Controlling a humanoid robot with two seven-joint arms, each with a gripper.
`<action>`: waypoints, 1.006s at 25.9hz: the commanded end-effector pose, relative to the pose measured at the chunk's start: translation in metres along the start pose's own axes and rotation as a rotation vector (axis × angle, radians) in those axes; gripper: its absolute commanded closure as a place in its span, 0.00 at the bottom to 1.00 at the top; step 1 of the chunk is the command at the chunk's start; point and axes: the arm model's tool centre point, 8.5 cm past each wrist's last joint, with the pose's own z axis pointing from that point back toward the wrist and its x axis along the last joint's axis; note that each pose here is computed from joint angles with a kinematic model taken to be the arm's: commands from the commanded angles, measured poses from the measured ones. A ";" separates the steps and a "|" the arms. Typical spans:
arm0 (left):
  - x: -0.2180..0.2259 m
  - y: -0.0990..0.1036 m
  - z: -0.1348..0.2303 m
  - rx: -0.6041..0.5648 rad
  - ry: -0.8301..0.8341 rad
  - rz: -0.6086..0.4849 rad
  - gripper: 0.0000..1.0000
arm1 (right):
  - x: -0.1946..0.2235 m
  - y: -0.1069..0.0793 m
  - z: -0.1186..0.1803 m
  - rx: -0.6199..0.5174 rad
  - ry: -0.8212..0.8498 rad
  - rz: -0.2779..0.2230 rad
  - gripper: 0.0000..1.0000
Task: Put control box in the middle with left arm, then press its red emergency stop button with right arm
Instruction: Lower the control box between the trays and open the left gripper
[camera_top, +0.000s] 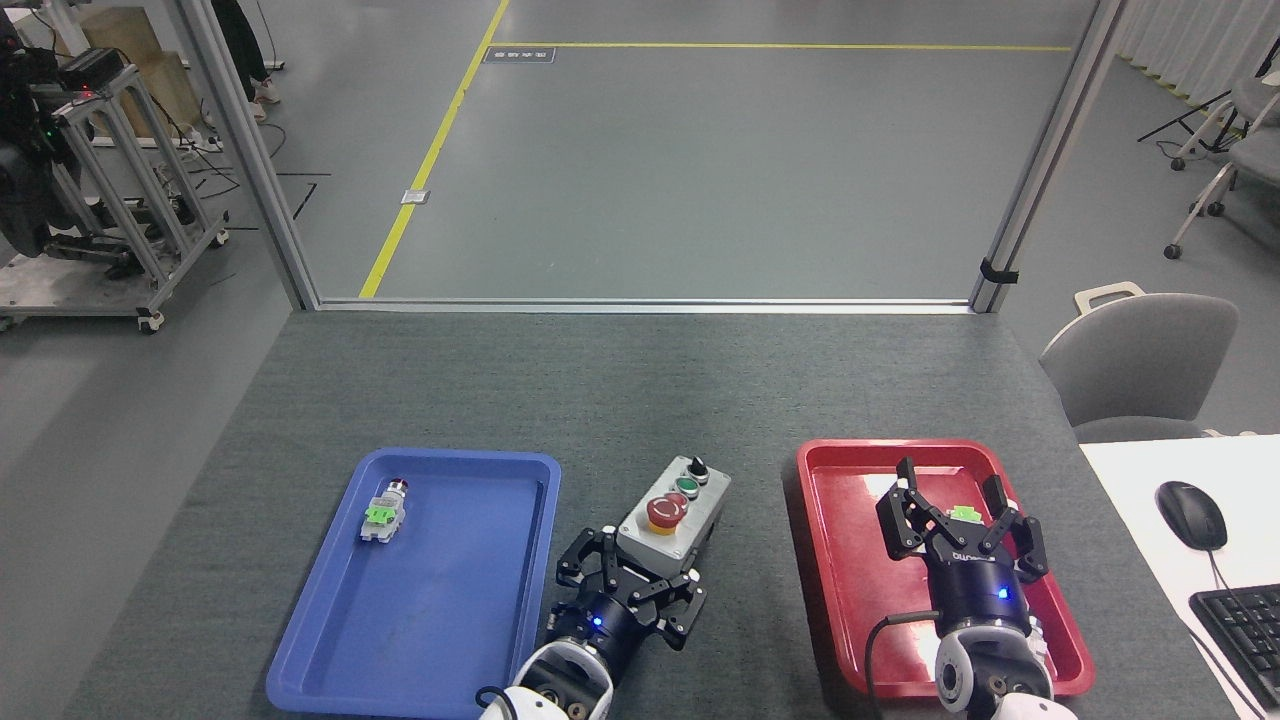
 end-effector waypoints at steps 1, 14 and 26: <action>0.021 -0.010 -0.004 -0.040 -0.018 -0.083 1.00 | 0.000 0.000 0.000 -0.003 -0.001 0.000 0.00; 0.040 -0.036 0.008 -0.156 -0.072 -0.120 0.08 | -0.002 0.000 0.000 -0.003 0.000 0.001 0.00; -0.009 -0.012 0.113 0.018 -0.149 -0.113 0.02 | -0.001 0.000 0.001 -0.002 -0.001 0.004 0.13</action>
